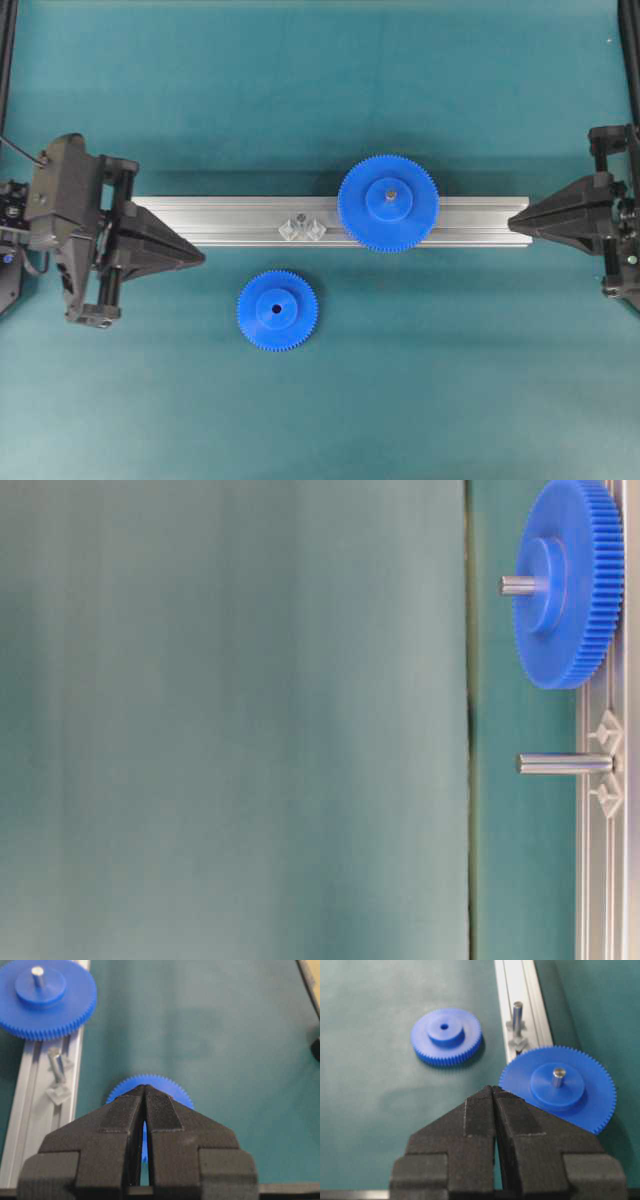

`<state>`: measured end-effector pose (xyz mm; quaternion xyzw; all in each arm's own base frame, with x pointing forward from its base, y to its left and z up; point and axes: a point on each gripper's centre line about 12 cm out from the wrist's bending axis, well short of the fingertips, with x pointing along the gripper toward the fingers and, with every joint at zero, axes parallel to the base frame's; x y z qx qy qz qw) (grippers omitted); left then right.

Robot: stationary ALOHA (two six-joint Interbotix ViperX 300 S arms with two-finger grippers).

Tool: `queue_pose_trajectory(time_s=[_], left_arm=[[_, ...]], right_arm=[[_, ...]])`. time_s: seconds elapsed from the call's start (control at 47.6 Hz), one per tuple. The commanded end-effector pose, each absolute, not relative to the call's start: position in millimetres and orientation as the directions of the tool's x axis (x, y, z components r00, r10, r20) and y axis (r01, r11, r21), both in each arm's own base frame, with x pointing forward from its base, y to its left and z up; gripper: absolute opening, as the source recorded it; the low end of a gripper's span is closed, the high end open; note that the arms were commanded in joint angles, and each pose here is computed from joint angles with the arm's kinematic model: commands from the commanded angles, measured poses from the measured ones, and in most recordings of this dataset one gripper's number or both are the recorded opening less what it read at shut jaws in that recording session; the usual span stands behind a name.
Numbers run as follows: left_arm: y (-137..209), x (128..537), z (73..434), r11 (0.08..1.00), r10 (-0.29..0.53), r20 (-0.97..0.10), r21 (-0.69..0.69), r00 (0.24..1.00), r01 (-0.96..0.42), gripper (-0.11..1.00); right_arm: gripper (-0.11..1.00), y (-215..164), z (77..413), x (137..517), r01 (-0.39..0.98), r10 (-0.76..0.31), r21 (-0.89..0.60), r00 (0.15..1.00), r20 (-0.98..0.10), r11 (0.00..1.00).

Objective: Find the location of the shaft and insert the small gear.
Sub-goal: 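Move the left gripper toward the loose small blue gear, then position the open left gripper above the small blue gear's hub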

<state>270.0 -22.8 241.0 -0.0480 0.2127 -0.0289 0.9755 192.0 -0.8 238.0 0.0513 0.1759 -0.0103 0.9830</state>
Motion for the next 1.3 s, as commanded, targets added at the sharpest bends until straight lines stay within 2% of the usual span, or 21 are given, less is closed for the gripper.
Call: queue_pose_trajectory(time_s=[0.0, 0.315, 0.861, 1.281], left_arm=[[-25, 278, 249, 0.994, -0.081, -0.398, -0.102, 0.914, 0.044, 0.00], [-26, 296, 239, 0.995, -0.077, -0.488, -0.098, 0.870, 0.032, 0.00], [-33, 335, 225, 0.995, -0.081, -0.547, -0.096, 0.833, 0.034, 0.00], [-42, 364, 206, 0.995, -0.087, -0.632, -0.089, 0.770, 0.039, 0.00]], right_arm=[[0.02, -2, 244, 195, 0.047, -0.008, 0.108, 0.942, -0.337, 0.993], [0.02, -5, 237, 193, 0.064, -0.020, 0.108, 0.930, -0.367, 0.992], [0.02, -6, 233, 191, 0.072, -0.027, 0.108, 0.927, -0.374, 0.992], [0.02, -6, 228, 189, 0.074, -0.027, 0.107, 0.922, -0.385, 0.991]])
